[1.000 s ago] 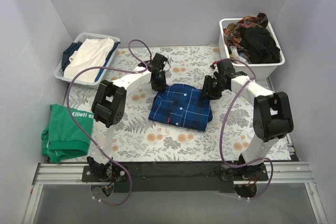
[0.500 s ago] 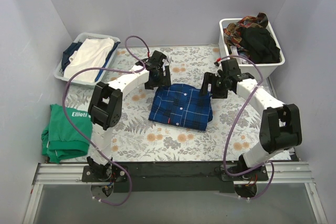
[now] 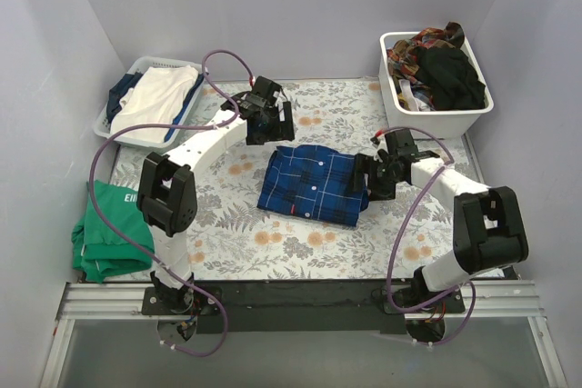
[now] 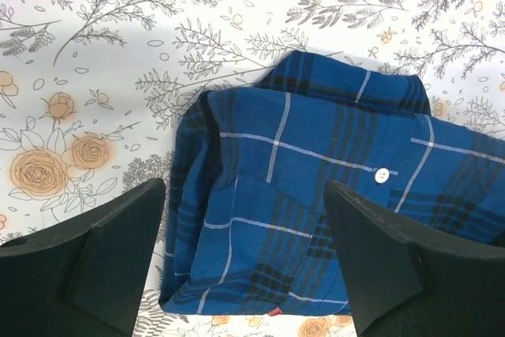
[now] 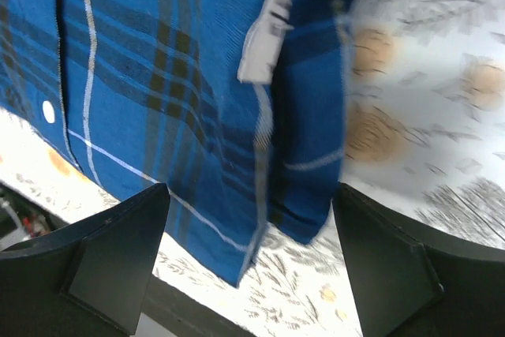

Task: Fold and stack the long sleeve shirts
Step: Fold the shirt

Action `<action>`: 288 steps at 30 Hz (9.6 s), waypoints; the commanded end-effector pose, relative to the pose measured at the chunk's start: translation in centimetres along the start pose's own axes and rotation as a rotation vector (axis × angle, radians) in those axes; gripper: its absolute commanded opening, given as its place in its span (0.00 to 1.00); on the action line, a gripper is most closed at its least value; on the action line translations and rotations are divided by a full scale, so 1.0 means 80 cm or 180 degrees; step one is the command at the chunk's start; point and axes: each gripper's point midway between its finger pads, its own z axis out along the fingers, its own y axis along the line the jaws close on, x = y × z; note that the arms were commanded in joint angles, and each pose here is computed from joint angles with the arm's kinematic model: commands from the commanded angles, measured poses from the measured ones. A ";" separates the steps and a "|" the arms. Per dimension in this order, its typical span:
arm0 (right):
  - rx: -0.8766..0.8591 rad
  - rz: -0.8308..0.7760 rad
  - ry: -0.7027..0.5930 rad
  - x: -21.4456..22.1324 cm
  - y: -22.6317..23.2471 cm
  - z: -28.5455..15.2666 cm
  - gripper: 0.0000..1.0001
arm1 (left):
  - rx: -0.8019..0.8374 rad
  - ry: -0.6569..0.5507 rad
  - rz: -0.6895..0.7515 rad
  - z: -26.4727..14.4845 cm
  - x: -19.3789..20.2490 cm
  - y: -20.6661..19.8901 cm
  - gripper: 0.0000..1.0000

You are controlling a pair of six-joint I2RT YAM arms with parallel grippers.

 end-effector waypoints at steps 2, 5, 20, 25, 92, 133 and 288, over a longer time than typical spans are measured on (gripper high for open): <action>-0.0554 -0.0136 -0.0129 -0.013 0.025 0.022 0.93 | 0.0086 0.0077 -0.0049 -0.026 0.012 0.002 0.82; -0.0759 -0.0051 -0.0038 -0.004 0.029 0.036 0.93 | 0.0079 0.0094 -0.0127 -0.028 0.015 0.009 0.82; -0.1233 0.0067 -0.0021 -0.028 0.044 0.082 0.82 | -0.0358 0.0492 -0.0108 -0.013 0.077 0.065 0.81; -0.0981 -0.0014 -0.0076 -0.034 0.033 0.078 0.85 | -0.0387 0.0397 -0.0058 -0.027 0.080 0.075 0.82; 0.1288 -0.1195 -0.0870 -0.181 0.051 -0.096 0.01 | 0.0045 -0.0076 -0.0817 -0.082 -0.066 0.068 0.79; 0.2337 -0.3378 -0.0419 -0.033 0.213 0.047 0.70 | -0.0291 -0.0012 -0.1387 -0.058 -0.061 0.172 0.80; 0.0131 -0.0226 -0.0491 -0.165 0.092 0.054 0.83 | -0.0001 -0.0084 -0.0526 0.021 -0.051 0.092 0.61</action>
